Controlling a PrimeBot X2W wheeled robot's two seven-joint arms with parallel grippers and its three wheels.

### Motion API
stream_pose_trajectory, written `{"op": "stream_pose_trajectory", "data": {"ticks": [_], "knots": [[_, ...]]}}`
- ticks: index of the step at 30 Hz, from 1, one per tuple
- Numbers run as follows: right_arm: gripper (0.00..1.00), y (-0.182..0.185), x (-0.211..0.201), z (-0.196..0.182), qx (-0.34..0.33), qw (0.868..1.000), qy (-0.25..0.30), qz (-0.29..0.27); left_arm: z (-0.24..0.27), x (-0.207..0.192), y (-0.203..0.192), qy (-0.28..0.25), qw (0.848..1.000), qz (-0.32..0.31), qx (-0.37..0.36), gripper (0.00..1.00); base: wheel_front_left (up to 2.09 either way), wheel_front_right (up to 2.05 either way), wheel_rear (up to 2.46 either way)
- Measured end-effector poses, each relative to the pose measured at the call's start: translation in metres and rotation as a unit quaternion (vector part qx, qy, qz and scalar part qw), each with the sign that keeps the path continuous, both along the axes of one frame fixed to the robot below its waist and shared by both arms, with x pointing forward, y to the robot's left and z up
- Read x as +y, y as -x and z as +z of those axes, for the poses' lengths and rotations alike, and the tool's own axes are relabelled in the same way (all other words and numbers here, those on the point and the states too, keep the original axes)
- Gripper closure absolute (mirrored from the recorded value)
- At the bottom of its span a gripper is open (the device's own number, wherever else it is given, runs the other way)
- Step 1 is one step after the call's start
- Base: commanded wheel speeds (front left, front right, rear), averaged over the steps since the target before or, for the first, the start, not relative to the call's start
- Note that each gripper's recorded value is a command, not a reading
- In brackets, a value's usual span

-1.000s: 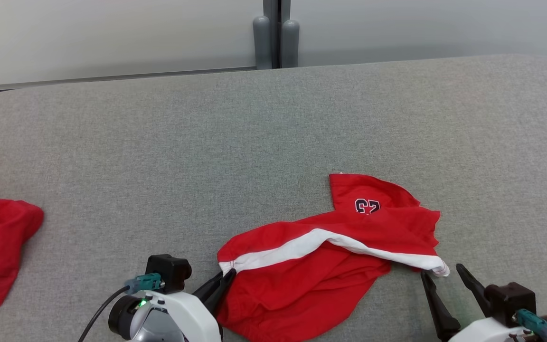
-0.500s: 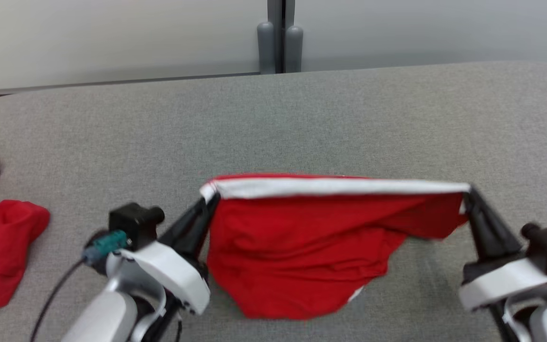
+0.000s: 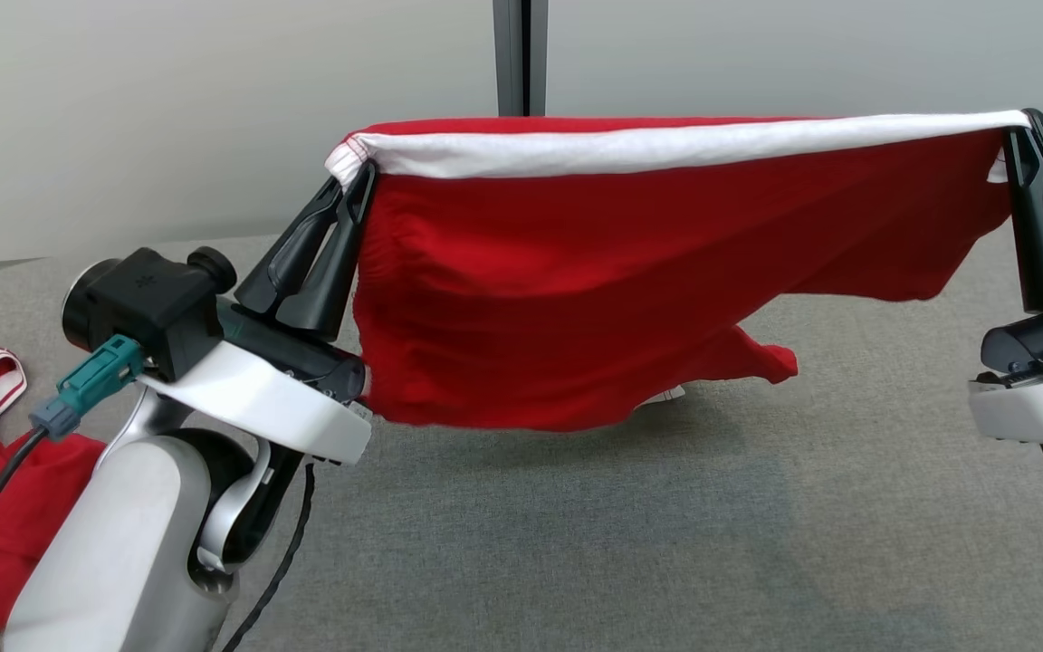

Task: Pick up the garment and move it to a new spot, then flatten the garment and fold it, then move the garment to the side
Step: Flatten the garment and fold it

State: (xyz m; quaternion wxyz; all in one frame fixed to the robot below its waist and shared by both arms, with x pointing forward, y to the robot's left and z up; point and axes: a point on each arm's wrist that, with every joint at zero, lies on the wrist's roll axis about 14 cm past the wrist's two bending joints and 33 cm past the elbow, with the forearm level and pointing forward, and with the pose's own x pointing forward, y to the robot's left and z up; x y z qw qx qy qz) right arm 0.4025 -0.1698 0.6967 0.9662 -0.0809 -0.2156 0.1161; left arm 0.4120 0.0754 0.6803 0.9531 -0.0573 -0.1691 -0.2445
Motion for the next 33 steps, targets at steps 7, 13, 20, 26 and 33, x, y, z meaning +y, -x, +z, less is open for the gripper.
{"op": "stream_pose_trajectory", "data": {"ticks": [7,13,20,26,33], "knots": [[1.0,-0.012,0.002,-0.007,0.024,1.0,-0.017,0.008,0.004,-0.001,-0.009,0.009,1.0,0.007,-0.006,1.0,0.0,0.0,0.0],[1.0,-0.051,0.015,-0.024,0.054,0.998,-0.032,0.03,-0.006,-0.002,-0.045,0.02,1.0,0.011,-0.002,1.0,0.0,0.0,0.0],[1.0,-0.119,0.028,-0.006,0.039,0.997,-0.047,0.052,-0.01,-0.005,-0.106,0.03,0.999,0.013,-0.011,1.0,0.0,0.0,0.0],[1.0,-0.156,0.048,0.02,0.011,0.995,-0.07,0.069,0.002,-0.003,-0.152,0.063,0.997,0.034,-0.014,1.0,0.0,0.0,0.0],[1.0,-0.174,0.071,-0.028,0.08,0.992,-0.067,0.075,-0.038,-0.009,-0.174,0.06,0.995,0.045,0.059,1.0,0.0,0.0,0.0]]}}
